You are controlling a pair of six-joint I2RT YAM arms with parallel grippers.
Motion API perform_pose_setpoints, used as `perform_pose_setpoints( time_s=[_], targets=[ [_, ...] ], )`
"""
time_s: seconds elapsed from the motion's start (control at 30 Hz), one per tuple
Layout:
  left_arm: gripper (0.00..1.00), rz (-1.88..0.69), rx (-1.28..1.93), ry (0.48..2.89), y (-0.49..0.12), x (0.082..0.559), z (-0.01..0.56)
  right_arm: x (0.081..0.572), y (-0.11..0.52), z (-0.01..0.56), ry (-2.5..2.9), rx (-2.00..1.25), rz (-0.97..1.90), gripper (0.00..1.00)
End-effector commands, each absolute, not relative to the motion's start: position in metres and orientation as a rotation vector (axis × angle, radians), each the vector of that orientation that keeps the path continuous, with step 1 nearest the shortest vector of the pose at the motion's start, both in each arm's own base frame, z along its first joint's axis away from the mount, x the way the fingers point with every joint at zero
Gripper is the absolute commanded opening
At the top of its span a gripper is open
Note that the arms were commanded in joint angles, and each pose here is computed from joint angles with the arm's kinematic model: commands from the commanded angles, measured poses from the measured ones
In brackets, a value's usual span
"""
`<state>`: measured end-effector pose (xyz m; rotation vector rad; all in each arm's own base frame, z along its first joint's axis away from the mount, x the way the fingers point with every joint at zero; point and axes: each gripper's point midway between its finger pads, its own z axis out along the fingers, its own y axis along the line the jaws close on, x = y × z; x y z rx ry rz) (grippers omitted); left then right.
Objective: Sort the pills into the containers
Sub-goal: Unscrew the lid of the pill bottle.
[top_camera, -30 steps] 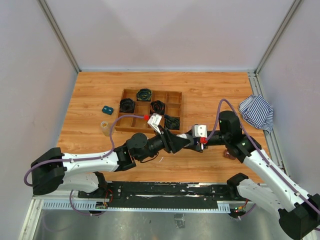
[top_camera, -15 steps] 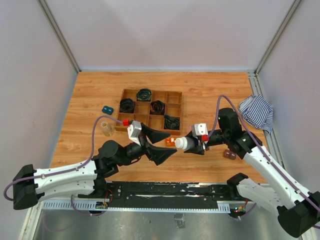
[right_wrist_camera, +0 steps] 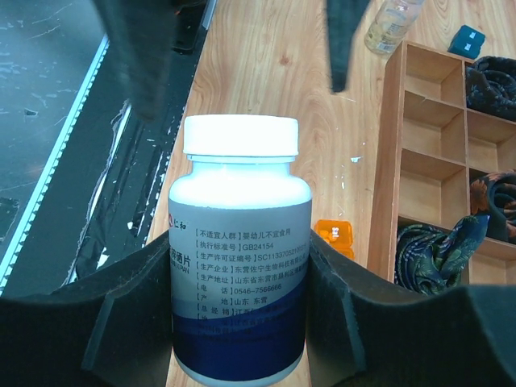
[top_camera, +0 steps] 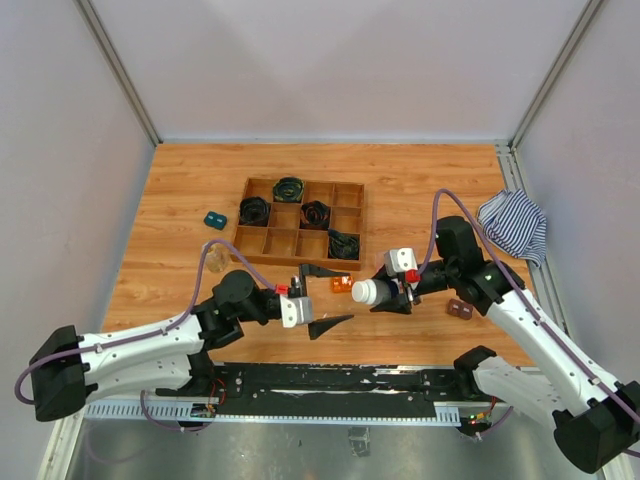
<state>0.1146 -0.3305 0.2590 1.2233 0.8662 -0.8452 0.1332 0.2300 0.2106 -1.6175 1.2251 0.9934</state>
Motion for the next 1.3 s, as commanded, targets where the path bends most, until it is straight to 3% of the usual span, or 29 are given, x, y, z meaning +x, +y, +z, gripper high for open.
perform_pose_setpoints(
  time_s=[0.0,0.2,0.33,0.53,0.7,0.97,1.13,1.27],
  targets=[
    [0.82,-0.784,1.283,0.756,-0.337,0.125,0.275,0.138,0.229,0.222,1.205,-1.612,0.979,0.01],
    [0.70,-0.784,1.298,0.809,-0.351,0.137,0.268,0.139,0.228,0.220,1.214,-1.614,0.974,0.01],
    [0.56,-0.796,1.302,0.824,-0.354,0.137,0.265,0.139,0.228,0.220,1.215,-1.614,0.972,0.01],
    [0.57,-0.800,1.275,0.822,-0.353,0.138,0.271,0.139,0.228,0.220,1.216,-1.613,0.975,0.01],
    [0.64,-0.815,1.250,0.811,-0.351,0.136,0.277,0.140,0.228,0.218,1.220,-1.614,0.971,0.01],
    [0.62,-0.845,1.261,0.808,-0.352,0.131,0.277,0.139,0.229,0.218,1.222,-1.614,0.979,0.01],
    [0.51,-0.880,1.281,0.817,-0.356,0.128,0.275,0.140,0.229,0.218,1.224,-1.614,0.978,0.01],
    [0.27,-0.925,1.285,0.824,-0.359,0.124,0.277,0.140,0.228,0.217,1.228,-1.614,0.976,0.01]
  ],
)
